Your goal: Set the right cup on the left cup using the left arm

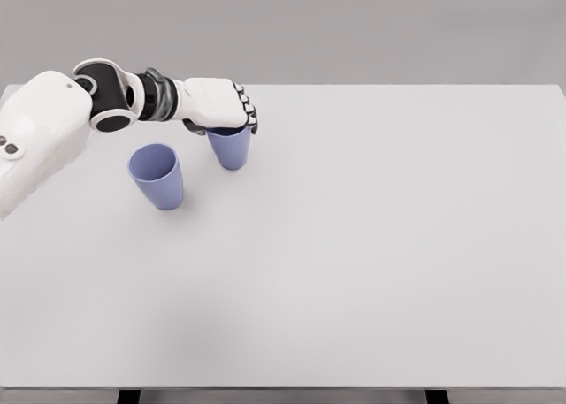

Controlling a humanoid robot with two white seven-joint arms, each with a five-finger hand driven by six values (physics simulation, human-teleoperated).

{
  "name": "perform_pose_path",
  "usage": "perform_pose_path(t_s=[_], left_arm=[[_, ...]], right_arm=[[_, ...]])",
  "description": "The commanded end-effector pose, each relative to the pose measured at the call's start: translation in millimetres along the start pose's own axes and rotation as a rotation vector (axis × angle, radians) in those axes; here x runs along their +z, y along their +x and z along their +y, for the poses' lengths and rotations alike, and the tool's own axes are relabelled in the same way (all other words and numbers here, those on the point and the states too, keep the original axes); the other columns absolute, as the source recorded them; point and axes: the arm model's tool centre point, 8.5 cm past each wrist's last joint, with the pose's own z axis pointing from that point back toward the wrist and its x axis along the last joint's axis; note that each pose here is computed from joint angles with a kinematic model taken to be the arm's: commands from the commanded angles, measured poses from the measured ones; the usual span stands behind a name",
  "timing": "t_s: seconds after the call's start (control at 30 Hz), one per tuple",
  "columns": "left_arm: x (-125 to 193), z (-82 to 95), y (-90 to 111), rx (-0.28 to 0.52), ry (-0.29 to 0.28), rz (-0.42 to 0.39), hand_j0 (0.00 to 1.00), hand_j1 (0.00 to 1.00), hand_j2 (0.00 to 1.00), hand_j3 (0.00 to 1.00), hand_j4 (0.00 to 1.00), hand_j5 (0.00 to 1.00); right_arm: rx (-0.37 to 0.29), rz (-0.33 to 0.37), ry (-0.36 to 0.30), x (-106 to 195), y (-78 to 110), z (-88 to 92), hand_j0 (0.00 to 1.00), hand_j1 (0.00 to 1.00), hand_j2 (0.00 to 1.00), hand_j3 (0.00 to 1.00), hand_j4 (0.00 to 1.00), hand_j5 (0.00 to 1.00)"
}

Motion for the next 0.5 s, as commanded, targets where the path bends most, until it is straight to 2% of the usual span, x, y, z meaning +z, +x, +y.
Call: perform_pose_path(t_s=[0.0,0.27,0.4,0.47], left_arm=[[0.6,-2.9,-0.4,-0.008,-0.017,-0.002,0.73,0.73,0.73,0.73,0.73,0.73],[9.3,8.0,-9.4,0.021,0.032,0.014,0.73,0.73,0.73,0.73,0.73,0.73],[19.3,10.8,-17.2,0.03,0.055,0.036,0.73,0.73,0.73,0.73,0.73,0.73],[22.2,7.5,-19.1,0.033,0.049,0.042,0.73,0.73,0.73,0.73,0.73,0.73]], right_arm=[[-0.001,0.0,0.0,0.0,0.0,0.0,1.0,1.0,1.0,1.0,1.0,1.0],[0.001,0.0,0.001,0.0,0.0,0.0,1.0,1.0,1.0,1.0,1.0,1.0],[-0.001,0.0,0.0,0.0,0.0,0.0,1.0,1.0,1.0,1.0,1.0,1.0],[-0.001,0.0,-0.001,0.0,0.0,-0.1,1.0,1.0,1.0,1.0,1.0,1.0]])
